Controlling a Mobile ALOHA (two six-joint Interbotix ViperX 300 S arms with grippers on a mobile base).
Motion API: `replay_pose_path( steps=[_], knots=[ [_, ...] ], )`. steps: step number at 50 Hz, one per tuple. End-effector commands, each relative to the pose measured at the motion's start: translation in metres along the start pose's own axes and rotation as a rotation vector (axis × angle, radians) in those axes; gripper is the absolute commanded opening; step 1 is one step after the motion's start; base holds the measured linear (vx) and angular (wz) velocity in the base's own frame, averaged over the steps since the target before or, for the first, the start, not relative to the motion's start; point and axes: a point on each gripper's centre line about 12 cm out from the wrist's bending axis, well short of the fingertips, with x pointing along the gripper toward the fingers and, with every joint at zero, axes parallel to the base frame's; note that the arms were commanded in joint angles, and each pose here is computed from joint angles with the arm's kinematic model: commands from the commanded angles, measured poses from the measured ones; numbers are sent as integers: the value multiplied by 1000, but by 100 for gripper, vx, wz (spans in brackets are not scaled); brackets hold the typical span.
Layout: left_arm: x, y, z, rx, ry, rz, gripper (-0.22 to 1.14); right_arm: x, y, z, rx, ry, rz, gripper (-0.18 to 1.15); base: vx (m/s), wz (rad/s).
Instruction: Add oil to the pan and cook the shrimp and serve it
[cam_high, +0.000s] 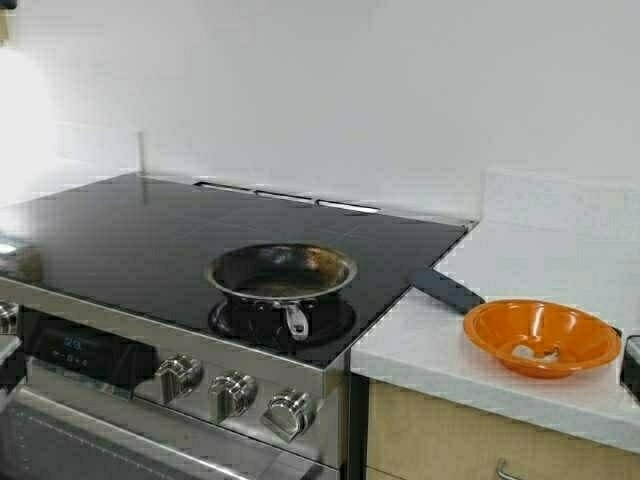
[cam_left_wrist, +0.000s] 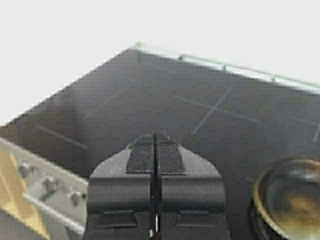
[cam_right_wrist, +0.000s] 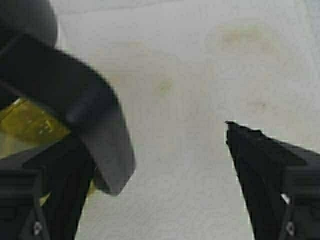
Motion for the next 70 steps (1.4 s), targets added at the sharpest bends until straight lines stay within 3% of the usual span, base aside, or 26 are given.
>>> replay_pose_path(
  steps=[1, 20, 33, 45, 51, 61, 63, 70],
  knots=[
    [1, 0, 4, -6, -9, 0, 3, -13, 13, 29, -15, -36, 23, 104, 0, 0],
    [2, 0, 5, -14, -14, 0, 3, -36, 27, 28, -40, 154, 46, 103, 0, 0],
    [2, 1, 7, -18, -17, 3, 3, -74, 29, 40, -38, 171, 50, 103, 0, 0],
    [2, 0, 8, -23, -21, 2, 3, -116, 45, 74, -63, 115, 82, 100, 0, 0],
    [2, 0, 7, -55, -18, 1, 3, -139, 57, 93, -70, 106, 104, 81, 0, 0],
    [2, 0, 8, -95, -20, 1, 3, -190, 97, 123, -117, 59, 186, 4, 0, 0],
    [2, 1, 10, -95, -25, 2, 3, -201, 107, 128, -126, 40, 208, -4, 0, 0],
    [3, 1, 14, -92, -34, 2, 3, -252, 152, 145, -194, -44, 315, 8, 0, 0]
  ],
)
